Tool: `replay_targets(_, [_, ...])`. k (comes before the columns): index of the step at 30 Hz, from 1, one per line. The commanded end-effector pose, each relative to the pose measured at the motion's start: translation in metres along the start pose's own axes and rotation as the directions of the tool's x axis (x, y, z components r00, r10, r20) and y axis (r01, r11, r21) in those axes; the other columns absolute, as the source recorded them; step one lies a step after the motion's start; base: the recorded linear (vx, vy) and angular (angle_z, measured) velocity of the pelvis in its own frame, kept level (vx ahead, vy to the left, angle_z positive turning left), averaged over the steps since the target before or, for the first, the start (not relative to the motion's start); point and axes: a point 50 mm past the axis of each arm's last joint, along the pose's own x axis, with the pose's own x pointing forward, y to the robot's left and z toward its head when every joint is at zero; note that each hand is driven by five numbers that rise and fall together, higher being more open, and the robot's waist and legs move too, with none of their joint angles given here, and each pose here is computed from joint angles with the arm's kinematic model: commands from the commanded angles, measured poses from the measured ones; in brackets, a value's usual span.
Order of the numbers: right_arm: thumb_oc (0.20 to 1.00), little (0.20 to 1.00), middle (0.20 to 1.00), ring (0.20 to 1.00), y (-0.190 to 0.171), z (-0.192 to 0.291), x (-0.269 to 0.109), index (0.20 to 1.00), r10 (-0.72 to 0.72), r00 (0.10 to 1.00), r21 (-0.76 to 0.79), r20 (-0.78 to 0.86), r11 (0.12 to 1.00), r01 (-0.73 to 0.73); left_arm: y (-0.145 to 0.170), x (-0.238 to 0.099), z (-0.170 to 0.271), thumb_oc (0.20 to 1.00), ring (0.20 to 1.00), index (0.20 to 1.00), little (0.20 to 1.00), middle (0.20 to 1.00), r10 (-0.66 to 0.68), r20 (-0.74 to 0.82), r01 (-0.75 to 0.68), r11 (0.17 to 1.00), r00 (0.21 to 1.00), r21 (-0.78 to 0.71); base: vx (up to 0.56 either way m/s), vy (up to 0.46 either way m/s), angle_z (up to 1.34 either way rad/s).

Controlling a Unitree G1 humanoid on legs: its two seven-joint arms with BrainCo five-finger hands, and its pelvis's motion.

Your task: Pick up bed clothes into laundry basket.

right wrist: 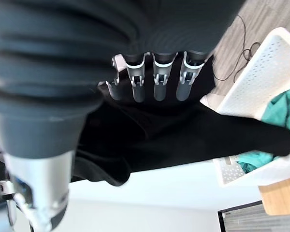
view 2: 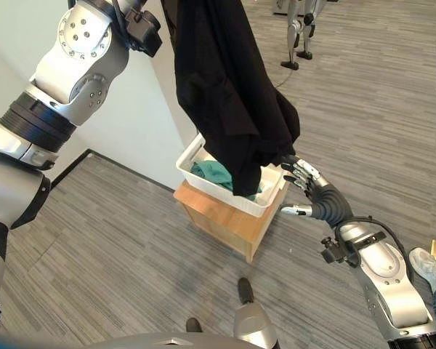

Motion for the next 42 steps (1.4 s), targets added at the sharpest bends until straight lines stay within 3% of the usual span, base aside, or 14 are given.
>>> replay_targets(1, [1.000,1.000,1.000,1.000,-0.005,0.019,0.002,1.000,-0.018,0.993,-0.051,0.113,0.998,0.024,0.022,0.018,0.045,0.200,0.200,0.200,0.200,0.200,0.069,0.158,-0.085,0.991,0.985,0.101,0.04,-0.023,-0.15])
replay_targets(17, [1.000,1.000,1.000,1.000,0.005,0.018,0.010,1.000,0.031,0.994,-0.054,0.108,0.998,-0.026,0.017,0.023,0.052,0.200,0.200,0.200,0.200,0.200,0.081,0.201,-0.103,0.989,0.976,0.102,0.02,0.000,-0.15])
replay_targets(30, [1.000,1.000,1.000,1.000,0.002,0.011,0.007,1.000,-0.009,0.996,-0.043,0.087,0.999,0.013,0.001,0.024,0.063,0.200,0.200,0.200,0.200,0.200,0.026,0.255,-0.049,0.995,0.967,0.084,0.02,-0.010,-0.05])
replay_targets(36, [1.000,1.000,1.000,1.000,0.001,0.002,0.009,1.000,-0.002,0.999,-0.032,0.042,0.999,0.004,-0.002,0.019,0.050,0.200,0.200,0.200,0.200,0.200,0.059,0.242,-0.045,0.997,0.968,-0.064,-0.01,0.002,0.03])
replay_targets(40, [1.000,1.000,1.000,1.000,-0.003,-0.003,0.008,1.000,-0.011,1.000,-0.088,-0.010,0.996,0.010,-0.024,0.014,0.031,0.200,0.200,0.200,0.200,0.200,0.058,0.220,-0.017,0.983,0.974,-0.183,-0.03,0.009,0.19])
replay_targets(42, [1.000,1.000,1.000,1.000,-0.026,-0.002,0.005,1.000,-0.099,0.993,-0.292,-0.065,0.953,0.076,-0.035,0.006,0.022,0.200,0.200,0.200,0.200,0.200,0.042,0.209,0.000,0.981,0.977,-0.196,-0.04,-0.002,0.19])
